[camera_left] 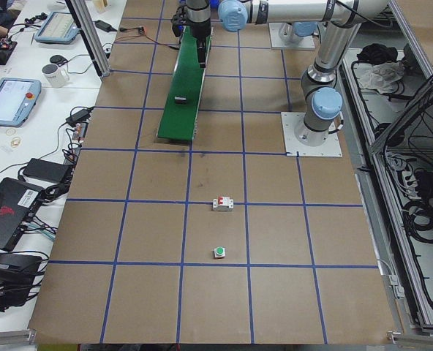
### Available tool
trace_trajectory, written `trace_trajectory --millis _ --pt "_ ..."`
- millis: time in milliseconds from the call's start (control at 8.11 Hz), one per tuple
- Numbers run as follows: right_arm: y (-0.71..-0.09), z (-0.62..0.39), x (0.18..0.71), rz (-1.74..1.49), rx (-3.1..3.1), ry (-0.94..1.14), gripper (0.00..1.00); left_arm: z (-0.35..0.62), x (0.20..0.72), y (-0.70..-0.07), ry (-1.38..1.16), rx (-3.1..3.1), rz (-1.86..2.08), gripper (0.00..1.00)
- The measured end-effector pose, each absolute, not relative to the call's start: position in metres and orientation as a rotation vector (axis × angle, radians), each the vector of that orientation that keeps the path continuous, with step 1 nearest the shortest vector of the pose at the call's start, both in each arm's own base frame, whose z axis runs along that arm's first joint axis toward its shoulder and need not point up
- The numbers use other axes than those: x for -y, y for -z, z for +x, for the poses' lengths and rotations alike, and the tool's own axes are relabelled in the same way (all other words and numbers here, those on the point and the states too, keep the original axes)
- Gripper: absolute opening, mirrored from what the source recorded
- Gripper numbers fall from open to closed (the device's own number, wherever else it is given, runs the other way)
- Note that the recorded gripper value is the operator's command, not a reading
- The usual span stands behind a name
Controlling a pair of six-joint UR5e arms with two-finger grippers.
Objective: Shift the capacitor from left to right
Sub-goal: 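Open the left gripper to release the capacitor and lift away, then lower the right gripper over the belt's far end while the capacitor rides toward it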
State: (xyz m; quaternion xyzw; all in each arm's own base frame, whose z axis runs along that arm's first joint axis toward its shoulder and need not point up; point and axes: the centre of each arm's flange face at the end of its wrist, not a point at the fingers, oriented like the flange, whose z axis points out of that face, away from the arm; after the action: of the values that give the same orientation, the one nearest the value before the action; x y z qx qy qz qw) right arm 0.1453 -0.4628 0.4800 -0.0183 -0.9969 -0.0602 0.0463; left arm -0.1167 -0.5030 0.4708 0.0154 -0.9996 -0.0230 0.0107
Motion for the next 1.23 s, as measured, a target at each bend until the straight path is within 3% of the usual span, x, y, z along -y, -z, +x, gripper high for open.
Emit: trace_trajectory --millis 247,617,1234 --pt "-0.426 0.137 0.505 -0.064 2.972 0.257 0.99 -0.119 0.497 -0.48 0.048 3.121 0.044 1.0" --pt "-0.328 0.119 0.536 -0.14 3.166 0.191 0.96 -0.118 0.492 -0.491 0.003 3.126 0.042 1.0" --pt "-0.265 0.074 0.56 0.05 3.441 -0.027 1.0 -0.118 0.496 -0.494 -0.058 3.128 0.034 1.0"
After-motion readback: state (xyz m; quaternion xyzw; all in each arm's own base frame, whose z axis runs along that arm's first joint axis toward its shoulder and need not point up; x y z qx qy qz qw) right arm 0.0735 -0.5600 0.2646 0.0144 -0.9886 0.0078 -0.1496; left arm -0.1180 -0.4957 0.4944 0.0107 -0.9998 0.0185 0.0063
